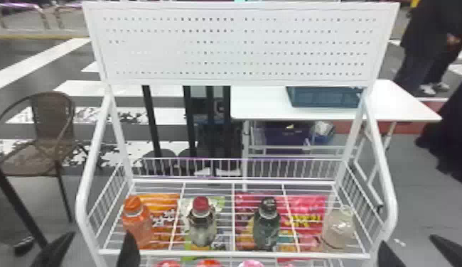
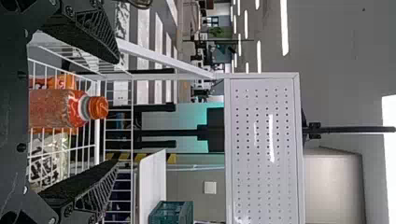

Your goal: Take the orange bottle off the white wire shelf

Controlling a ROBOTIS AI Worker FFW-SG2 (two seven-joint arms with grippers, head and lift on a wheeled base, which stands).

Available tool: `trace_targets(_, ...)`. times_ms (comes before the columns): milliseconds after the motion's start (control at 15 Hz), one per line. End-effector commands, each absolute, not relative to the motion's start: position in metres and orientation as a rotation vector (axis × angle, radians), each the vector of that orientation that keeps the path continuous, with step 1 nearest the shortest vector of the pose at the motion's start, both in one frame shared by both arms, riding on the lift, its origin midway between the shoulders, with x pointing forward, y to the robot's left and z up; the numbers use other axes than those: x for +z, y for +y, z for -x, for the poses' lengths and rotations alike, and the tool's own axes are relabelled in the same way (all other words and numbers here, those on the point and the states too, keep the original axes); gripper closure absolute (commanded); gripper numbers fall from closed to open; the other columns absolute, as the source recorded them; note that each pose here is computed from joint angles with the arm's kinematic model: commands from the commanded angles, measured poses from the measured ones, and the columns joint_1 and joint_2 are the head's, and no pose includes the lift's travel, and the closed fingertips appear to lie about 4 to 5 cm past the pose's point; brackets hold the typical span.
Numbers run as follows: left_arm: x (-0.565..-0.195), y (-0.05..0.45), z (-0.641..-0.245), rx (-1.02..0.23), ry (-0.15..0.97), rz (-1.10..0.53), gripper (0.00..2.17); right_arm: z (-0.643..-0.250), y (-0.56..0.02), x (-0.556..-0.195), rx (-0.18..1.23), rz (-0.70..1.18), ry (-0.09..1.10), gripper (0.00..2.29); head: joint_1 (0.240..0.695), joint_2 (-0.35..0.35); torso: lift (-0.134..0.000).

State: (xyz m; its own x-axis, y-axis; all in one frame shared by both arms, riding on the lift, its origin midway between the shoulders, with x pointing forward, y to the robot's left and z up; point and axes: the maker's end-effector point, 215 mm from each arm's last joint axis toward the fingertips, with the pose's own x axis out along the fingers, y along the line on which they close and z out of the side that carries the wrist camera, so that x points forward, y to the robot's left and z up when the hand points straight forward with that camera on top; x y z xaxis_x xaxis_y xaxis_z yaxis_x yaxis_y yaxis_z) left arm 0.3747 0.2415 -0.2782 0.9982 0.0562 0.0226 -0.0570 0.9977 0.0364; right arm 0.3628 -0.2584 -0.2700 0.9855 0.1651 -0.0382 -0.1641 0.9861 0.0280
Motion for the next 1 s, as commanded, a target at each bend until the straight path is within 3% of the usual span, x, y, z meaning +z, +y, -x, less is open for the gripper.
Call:
trace_targets(0, -0.291, 0.235, -0.377, 0.044, -0.028, -0.036, 0.15, -0.362, -0.259, -0.271, 0.164, -0.026, 0.043, 0.15, 0.499, 0.000, 0.000)
trace_targets(667, -0.369, 0.220, -0.404, 0.012, -0.017, -0.049, 0.15, -0.360, -0.253, -0.270, 0.179, -0.027, 0.042, 0.15, 0.499, 0.000, 0.000)
trace_targets(933, -0.395, 0.232, -0.433, 0.030, 0.009, -0.058, 0.15, -0.360, -0.251, -0.272, 0.183, -0.028, 0.046, 0.15, 0.499, 0.000, 0.000)
